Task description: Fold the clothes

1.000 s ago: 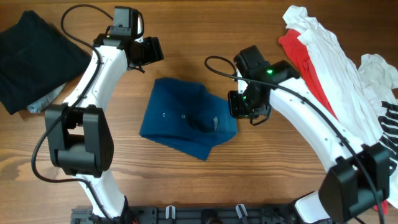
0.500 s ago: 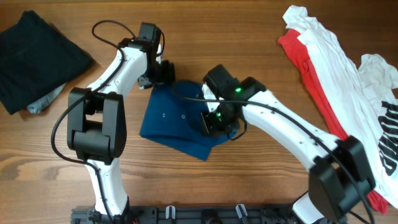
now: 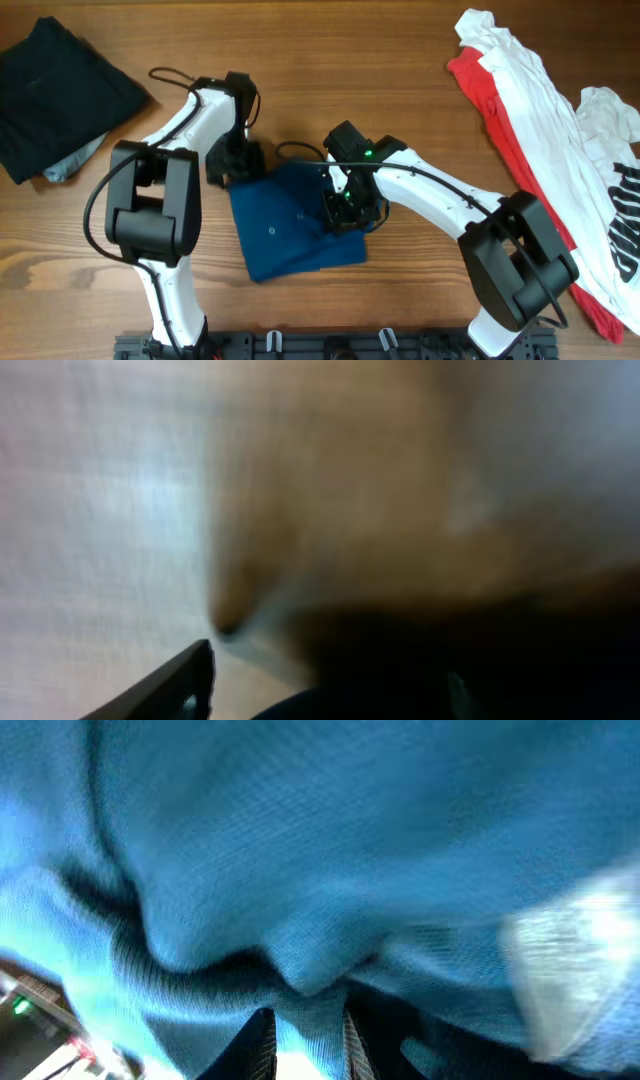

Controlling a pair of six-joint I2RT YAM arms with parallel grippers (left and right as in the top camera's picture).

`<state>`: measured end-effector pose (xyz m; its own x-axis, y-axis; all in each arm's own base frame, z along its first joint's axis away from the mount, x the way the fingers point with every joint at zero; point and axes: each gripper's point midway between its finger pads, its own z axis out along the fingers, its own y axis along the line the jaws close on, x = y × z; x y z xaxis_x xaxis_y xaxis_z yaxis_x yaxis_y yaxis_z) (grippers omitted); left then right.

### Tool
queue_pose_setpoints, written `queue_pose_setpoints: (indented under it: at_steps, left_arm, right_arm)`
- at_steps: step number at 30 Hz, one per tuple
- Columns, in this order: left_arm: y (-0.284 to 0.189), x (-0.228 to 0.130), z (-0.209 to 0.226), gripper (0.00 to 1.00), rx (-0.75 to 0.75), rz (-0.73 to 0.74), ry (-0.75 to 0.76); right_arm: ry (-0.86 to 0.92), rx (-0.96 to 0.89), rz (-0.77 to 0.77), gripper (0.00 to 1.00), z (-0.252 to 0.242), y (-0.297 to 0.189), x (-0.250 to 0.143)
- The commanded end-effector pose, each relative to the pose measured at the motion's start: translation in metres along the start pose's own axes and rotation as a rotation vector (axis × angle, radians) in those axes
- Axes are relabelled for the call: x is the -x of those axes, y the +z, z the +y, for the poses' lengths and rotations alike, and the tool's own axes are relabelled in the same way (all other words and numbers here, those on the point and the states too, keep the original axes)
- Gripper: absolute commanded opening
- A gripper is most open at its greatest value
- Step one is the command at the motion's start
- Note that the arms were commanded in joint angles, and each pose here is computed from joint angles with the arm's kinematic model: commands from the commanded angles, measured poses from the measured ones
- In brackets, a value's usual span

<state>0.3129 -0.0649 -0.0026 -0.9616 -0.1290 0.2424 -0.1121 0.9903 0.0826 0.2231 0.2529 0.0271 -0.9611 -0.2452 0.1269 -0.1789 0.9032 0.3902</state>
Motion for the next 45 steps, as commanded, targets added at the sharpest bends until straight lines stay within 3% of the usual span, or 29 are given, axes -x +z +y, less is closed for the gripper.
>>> queue_pose_setpoints:
  at_steps: [1, 8, 15, 17, 20, 25, 27, 30, 38, 45]
  left_arm:
    - [0.030, -0.041, 0.016, 0.56, 0.066, 0.156, 0.005]
    - [0.030, -0.065, -0.009, 0.39, -0.089, 0.262, -0.039]
    - [0.007, -0.044, -0.014, 0.39, -0.157, 0.119, -0.063]
    - [-0.001, -0.033, -0.009, 0.46, -0.163, 0.054, -0.072]
    - [-0.017, -0.008, 0.008, 0.92, -0.151, -0.076, -0.107]
    - [-0.046, 0.033, 0.016, 1.00, -0.234, -0.239, -0.155]
    - [-0.057, 0.044, 0.006, 0.99, -0.318, -0.271, -0.139]
    - [-0.076, 0.048, -0.032, 0.98, -0.540, -0.298, 0.003]
    - [-0.080, 0.025, -0.077, 1.00, -0.756, -0.227, 0.224]
    - [-0.058, 0.009, -0.092, 1.00, -0.845, -0.102, 0.277]
  right_arm:
    - [0.047, -0.145, -0.105, 0.23, -0.034, 0.001, 0.025]
    - [0.015, -0.197, -0.267, 0.24, -0.060, -0.017, 0.069]
    - [0.018, -0.205, -0.251, 0.24, -0.062, -0.027, 0.063]
    - [0.013, -0.199, -0.268, 0.25, -0.058, -0.036, 0.063]
    - [-0.007, -0.184, -0.325, 0.26, -0.049, -0.056, 0.064]
    - [-0.022, -0.166, -0.374, 0.27, -0.040, -0.076, 0.062]
    - [-0.020, -0.168, -0.370, 0.27, -0.040, -0.076, 0.061]
    - [-0.017, -0.173, -0.366, 0.27, -0.041, -0.076, 0.060]
    - [0.022, -0.224, -0.367, 0.27, -0.051, -0.078, 0.057]
    - [0.066, -0.253, -0.371, 0.27, -0.057, -0.081, 0.054]
